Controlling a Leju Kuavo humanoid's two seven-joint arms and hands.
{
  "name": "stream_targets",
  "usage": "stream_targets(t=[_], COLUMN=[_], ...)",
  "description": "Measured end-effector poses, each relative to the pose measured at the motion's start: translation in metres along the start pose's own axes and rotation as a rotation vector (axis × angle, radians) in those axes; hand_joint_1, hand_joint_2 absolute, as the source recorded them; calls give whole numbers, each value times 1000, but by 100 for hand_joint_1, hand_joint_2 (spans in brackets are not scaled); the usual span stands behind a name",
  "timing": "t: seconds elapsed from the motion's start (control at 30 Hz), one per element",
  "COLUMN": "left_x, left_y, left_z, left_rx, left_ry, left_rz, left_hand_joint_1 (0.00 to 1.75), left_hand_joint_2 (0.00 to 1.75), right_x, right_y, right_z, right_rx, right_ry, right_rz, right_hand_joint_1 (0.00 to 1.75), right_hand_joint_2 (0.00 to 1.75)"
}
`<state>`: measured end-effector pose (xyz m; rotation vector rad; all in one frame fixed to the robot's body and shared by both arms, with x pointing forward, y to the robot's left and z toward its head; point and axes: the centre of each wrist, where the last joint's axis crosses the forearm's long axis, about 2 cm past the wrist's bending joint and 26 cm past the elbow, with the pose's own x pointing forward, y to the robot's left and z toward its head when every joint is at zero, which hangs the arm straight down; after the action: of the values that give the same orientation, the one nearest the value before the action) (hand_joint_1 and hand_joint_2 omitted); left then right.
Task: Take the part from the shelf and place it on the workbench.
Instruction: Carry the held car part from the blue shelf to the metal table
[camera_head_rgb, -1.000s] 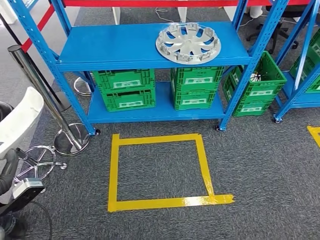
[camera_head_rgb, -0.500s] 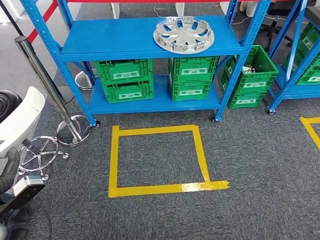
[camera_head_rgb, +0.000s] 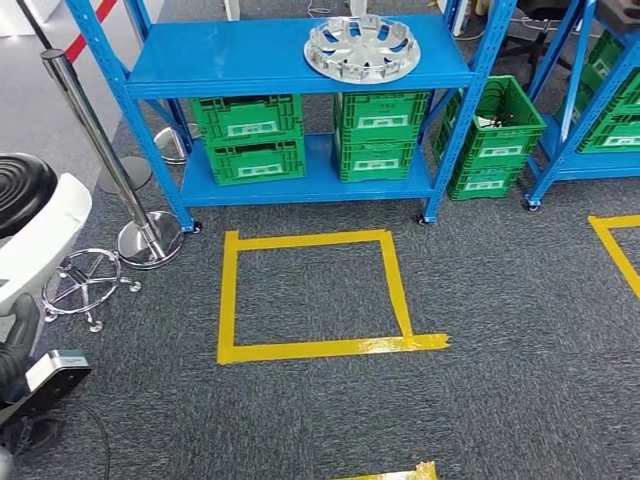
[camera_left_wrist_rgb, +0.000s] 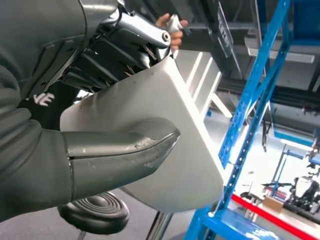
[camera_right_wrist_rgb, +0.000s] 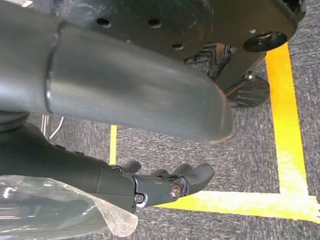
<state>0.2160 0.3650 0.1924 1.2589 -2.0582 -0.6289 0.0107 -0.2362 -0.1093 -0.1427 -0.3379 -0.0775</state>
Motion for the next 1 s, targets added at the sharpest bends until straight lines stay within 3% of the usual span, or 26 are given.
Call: stream_targets(t=[1.0], left_x=[8], left_y=[-5], left_z=[-1], left_rx=[-4], left_ry=[28], left_rz=[51], left_hand_joint_1=[175], left_hand_joint_2=[175], right_x=[-1], right_y=[-1], right_z=[0], right_rx=[-13], right_ry=[5], right_rz=[17], right_hand_joint_1=[0], right_hand_joint_2=[0])
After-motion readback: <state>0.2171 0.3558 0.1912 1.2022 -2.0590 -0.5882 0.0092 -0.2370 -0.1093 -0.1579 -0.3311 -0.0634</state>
